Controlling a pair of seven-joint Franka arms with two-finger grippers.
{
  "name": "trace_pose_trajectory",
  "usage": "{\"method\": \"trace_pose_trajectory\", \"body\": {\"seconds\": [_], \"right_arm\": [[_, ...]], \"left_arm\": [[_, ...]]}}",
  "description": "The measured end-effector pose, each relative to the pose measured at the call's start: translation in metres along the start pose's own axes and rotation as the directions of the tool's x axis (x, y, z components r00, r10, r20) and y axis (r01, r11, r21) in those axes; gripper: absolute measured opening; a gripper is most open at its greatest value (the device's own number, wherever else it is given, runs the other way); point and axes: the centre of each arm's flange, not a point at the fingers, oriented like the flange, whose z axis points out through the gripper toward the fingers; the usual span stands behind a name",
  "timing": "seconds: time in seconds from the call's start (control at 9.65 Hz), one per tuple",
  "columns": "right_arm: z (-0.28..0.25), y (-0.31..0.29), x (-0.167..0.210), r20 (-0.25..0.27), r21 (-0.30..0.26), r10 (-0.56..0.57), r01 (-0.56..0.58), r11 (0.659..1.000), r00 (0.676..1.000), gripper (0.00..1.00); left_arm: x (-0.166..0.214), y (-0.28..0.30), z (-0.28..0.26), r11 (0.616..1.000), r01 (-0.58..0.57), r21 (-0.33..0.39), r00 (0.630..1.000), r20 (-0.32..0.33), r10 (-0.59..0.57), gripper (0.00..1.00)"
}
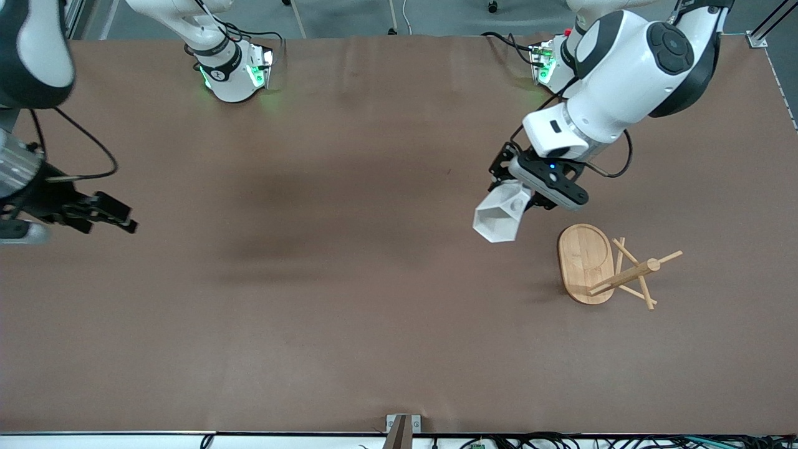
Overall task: Hang cup on rack
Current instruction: 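Carry the cup with the left gripper while the right gripper retracts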
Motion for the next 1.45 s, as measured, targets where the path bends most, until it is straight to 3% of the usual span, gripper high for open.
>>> {"method": "trace_pose_trajectory", "body": {"seconds": [0.1, 0.41, 0.83, 1.14, 1.45], "right_arm": [[-0.024, 0.011, 0.002, -0.006, -0.005, 0.013, -0.013, 1.000, 1.000, 1.00], [-0.073, 0.016, -0.016, 0.082, -0.074, 0.009, -0.003, 0.997, 0.997, 1.00], [-0.068, 0.016, -0.044, 0.081, -0.086, 0.002, 0.005, 0.996, 0.997, 1.00], [-0.084, 0.006, -0.045, 0.036, -0.122, -0.030, 0.035, 0.992, 0.999, 1.00], [-0.086, -0.002, -0.044, 0.041, -0.133, -0.048, 0.053, 0.990, 0.998, 1.00]], "left_arm": [[-0.002, -0.002, 0.001, 0.999, 0.036, 0.040, 0.999, 0.019, -0.037, 0.72], [-0.008, -0.027, 0.002, 0.991, 0.109, 0.081, 0.991, 0.064, -0.114, 0.72], [-0.032, -0.084, 0.019, 0.975, 0.193, 0.111, 0.967, 0.148, -0.208, 0.72], [-0.049, -0.102, 0.037, 0.985, 0.134, 0.106, 0.968, 0.201, -0.153, 0.72], [-0.065, -0.141, 0.047, 0.995, 0.053, 0.082, 0.968, 0.240, -0.072, 0.72]]}}
